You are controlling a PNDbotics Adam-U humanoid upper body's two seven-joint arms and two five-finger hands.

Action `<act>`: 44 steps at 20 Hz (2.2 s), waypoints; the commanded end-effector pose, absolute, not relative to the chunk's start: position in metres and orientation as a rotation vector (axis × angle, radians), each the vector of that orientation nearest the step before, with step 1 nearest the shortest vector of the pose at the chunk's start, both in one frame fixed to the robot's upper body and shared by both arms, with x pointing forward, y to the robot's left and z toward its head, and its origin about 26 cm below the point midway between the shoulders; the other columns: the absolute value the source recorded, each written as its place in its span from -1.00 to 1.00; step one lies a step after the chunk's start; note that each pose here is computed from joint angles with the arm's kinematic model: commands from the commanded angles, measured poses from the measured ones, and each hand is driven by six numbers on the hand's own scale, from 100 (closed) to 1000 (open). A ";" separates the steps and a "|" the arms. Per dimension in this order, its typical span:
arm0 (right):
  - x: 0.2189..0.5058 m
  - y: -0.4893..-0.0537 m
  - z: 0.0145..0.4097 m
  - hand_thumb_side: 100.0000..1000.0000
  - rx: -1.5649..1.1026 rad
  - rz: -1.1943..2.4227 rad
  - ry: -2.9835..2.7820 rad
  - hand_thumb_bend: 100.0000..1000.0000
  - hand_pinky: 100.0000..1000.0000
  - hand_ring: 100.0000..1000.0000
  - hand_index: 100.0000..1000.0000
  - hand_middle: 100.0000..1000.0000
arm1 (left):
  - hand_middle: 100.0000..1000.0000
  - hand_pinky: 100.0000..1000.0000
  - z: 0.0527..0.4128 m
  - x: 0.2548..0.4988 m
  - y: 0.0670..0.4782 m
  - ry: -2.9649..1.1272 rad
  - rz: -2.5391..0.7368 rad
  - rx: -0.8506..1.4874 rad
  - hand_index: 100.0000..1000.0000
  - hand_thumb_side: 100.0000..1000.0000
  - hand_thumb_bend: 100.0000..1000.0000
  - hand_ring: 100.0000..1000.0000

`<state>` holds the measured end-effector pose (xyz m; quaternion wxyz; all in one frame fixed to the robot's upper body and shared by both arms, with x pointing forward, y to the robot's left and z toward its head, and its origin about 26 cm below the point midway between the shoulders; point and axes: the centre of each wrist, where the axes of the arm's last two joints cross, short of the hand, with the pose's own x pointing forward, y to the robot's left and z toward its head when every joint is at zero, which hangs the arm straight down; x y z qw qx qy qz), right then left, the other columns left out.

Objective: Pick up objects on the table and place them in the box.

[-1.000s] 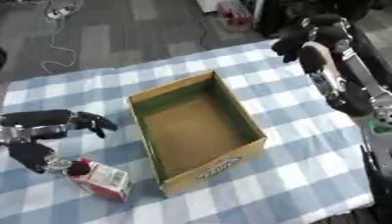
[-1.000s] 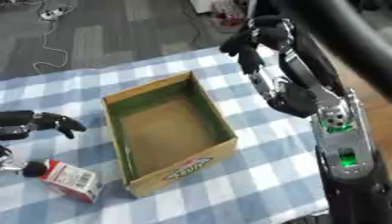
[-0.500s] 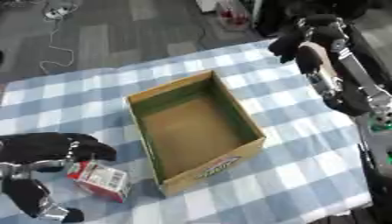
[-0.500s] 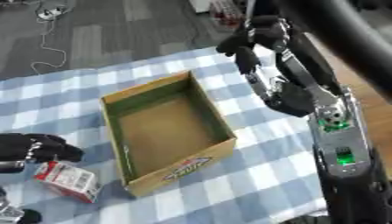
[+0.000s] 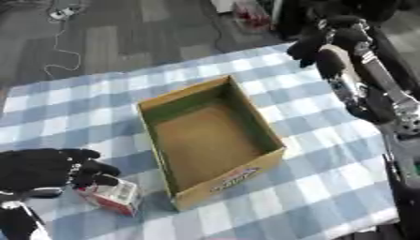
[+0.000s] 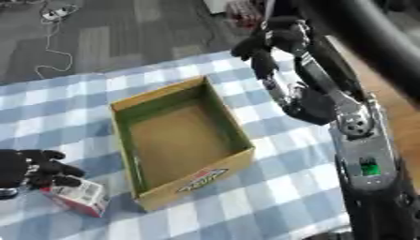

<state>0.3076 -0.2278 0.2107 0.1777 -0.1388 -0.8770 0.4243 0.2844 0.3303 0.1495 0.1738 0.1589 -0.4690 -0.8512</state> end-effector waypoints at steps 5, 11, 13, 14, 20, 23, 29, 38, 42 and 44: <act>0.306 -0.229 0.218 1.00 -0.403 1.228 -2.497 -1.00 -0.35 -0.25 0.30 -0.08 | 0.91 1.00 0.152 0.287 0.339 -1.124 -2.666 0.374 0.98 0.73 -0.21 0.77; 0.306 -0.228 0.218 1.00 -0.397 1.231 -2.499 -1.00 -0.35 -0.24 0.30 -0.08 | 0.93 1.00 0.146 0.292 0.341 -1.101 -2.671 0.382 0.97 0.75 -0.22 0.82; 0.306 -0.228 0.218 1.00 -0.395 1.231 -2.500 -1.00 -0.35 -0.24 0.30 -0.08 | 0.94 1.00 0.145 0.294 0.341 -1.107 -2.669 0.386 0.97 0.75 -0.22 0.84; 0.306 -0.228 0.218 1.00 -0.395 1.231 -2.501 -1.00 -0.35 -0.24 0.30 -0.08 | 0.93 1.00 0.145 0.295 0.341 -1.112 -2.667 0.386 0.97 0.76 -0.23 0.84; 0.306 -0.228 0.218 1.00 -0.397 1.228 -2.503 -1.00 -0.35 -0.24 0.30 -0.08 | 0.92 1.00 0.152 0.295 0.339 -1.192 -2.639 0.407 0.97 0.77 -0.25 0.82; 0.306 -0.228 0.218 1.00 -0.398 1.229 -2.500 -1.00 -0.35 -0.24 0.30 -0.08 | 0.93 1.00 0.162 0.294 0.336 -1.244 -2.620 0.432 0.97 0.78 -0.26 0.82; 0.306 -0.229 0.218 1.00 -0.398 1.232 -2.498 -1.00 -0.35 -0.24 0.29 -0.08 | 0.96 1.00 0.171 0.292 0.333 -1.239 -2.608 0.456 0.97 0.79 -0.24 0.87; 0.306 -0.227 0.218 1.00 -0.390 1.230 -2.506 -1.00 -0.35 -0.24 0.29 -0.08 | 1.00 1.00 0.163 0.302 0.337 -1.006 -2.607 0.492 1.00 0.89 -0.14 1.00; 0.306 -0.227 0.219 1.00 -0.387 1.230 -2.509 -1.00 -0.35 -0.24 0.29 -0.08 | 1.00 1.00 0.163 0.305 0.335 -0.988 -2.600 0.505 1.00 0.88 -0.12 1.00; 0.306 -0.226 0.219 1.00 -0.384 1.232 -2.511 -1.00 -0.35 -0.24 0.29 -0.08 | 1.00 1.00 0.162 0.307 0.332 -0.998 -2.601 0.500 1.00 0.87 -0.13 1.00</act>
